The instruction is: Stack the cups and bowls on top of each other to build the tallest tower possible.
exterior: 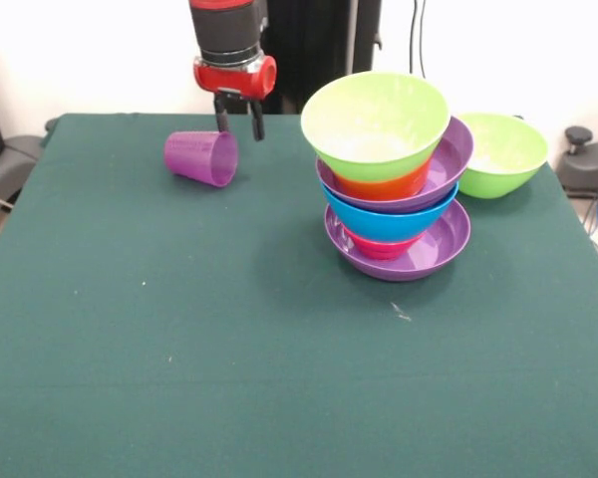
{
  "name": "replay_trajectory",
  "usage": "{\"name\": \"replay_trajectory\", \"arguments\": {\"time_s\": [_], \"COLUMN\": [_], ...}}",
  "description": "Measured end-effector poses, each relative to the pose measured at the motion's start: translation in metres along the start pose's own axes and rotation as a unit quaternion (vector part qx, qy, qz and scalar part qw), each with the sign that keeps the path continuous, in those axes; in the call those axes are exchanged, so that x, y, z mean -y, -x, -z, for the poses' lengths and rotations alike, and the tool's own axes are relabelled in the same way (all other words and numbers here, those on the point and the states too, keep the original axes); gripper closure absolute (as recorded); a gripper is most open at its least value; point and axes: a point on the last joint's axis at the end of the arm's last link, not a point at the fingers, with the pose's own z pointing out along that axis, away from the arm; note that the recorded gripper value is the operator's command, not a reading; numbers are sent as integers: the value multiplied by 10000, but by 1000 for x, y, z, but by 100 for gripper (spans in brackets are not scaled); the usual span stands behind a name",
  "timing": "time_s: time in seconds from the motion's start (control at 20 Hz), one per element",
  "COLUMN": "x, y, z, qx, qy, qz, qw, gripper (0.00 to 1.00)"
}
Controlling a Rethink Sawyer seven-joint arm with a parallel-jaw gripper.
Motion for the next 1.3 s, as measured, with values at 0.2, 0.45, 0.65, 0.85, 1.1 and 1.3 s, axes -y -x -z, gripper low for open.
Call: {"name": "replay_trajectory", "arguments": {"time_s": [0.2,0.45,0.65,0.85,1.1,1.3], "x": [-3,-6,-6,-7,-9,-14], "y": [12,21,30,41,58,69], "z": [3,7,11,17,23,27], "qx": [39,64,167,262,89,-368], "qy": [-19,-52,-83,-134,-394,-766], "qz": [53,103,124,126,11,-124], "qw": [10000,9999,9998,9995,9992,9963], "gripper": [0,0,0,0,0,0]}}
